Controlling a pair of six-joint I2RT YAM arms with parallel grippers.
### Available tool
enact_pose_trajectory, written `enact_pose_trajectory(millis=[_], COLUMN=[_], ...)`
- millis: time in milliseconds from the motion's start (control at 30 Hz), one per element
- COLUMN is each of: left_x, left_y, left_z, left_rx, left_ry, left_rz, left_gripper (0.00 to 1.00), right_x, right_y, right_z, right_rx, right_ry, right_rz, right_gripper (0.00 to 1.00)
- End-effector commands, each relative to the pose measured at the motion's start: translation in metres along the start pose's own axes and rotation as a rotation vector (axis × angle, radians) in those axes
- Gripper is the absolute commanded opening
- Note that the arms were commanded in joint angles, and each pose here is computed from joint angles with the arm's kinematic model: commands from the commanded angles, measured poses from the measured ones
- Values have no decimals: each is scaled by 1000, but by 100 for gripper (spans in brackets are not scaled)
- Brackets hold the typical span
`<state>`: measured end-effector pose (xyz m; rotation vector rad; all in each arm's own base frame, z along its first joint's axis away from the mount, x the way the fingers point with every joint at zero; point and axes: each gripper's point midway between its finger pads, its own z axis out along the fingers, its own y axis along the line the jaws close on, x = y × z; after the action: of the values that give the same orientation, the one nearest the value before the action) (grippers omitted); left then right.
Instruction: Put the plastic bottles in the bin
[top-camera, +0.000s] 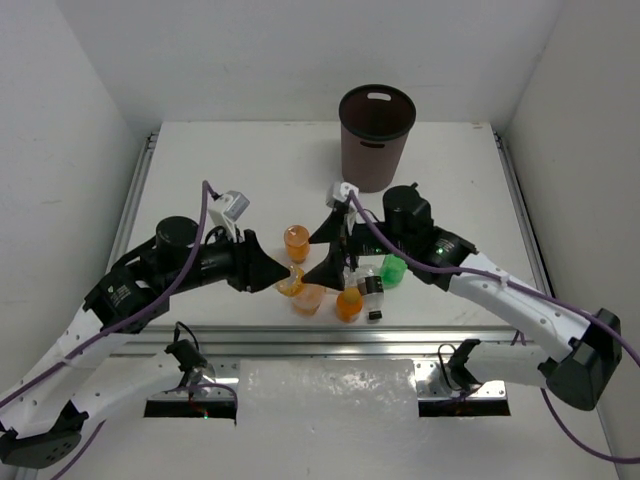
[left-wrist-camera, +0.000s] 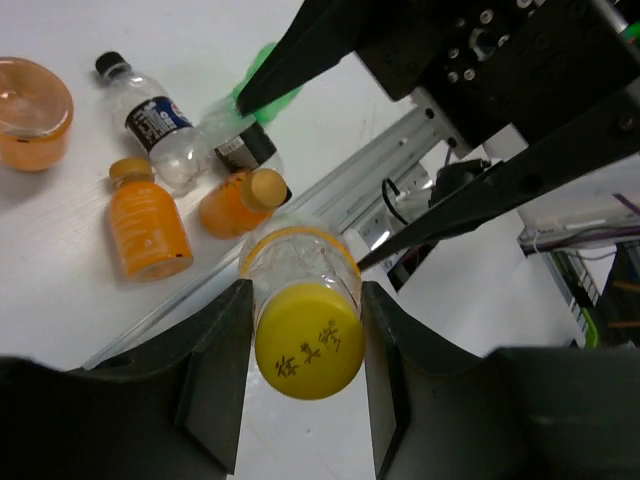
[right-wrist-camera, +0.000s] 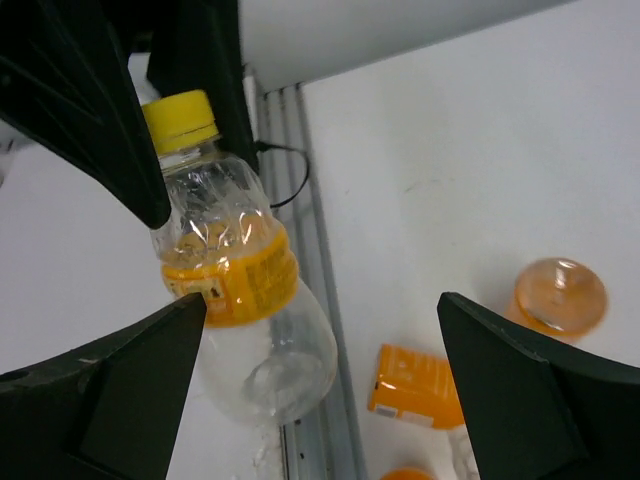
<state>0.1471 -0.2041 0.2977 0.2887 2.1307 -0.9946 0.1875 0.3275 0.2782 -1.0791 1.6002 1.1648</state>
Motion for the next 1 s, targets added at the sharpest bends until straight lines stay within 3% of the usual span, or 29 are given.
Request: enact_pose_trajectory(millis=[0,400,533,567,633,667,733,800,833,867,933,967], left_x=[-19,-40,-44,-43,-48,-51,-60,-73,-81,-96,-105,-120], left_y=[-56,-37,-42,-43,-47,-48,-51,-45,-41,-19,11,42], left_z=[-14,5,9,10,11,11,9,6,2,0,-14,-31], left_rx=[265,150,181,190,204,206,219,176,139,10,-178,-364], left_ry=[-38,-117,-135,-136,-158,-169,-220,-288,-321,-394,-442,-546], left_rz=[63,69,74,67,59,57,47,27,10,-22,-56,-88], left_gripper=[0,0,0,0,0,0,3,35,60,99,100,100], right_x=[2,20,24,23,19,19,14,11,11,3,-16,-20], right_y=[28,80,77,74,59,53,44,40,32,25,-16,-33], right_z=[15,6,11,14,22,25,30,34,35,35,31,26], right_rx=[-182,-487,-447,-420,-322,-286,-240,-225,-173,-125,122,210], right_ry=[7,22,12,3,-11,-10,-14,3,11,-2,-29,-24], right_rz=[-158,-25,4,4,22,36,35,41,51,44,52,69], right_gripper=[99,95,89,84,43,28,27,23,14,10,0,0])
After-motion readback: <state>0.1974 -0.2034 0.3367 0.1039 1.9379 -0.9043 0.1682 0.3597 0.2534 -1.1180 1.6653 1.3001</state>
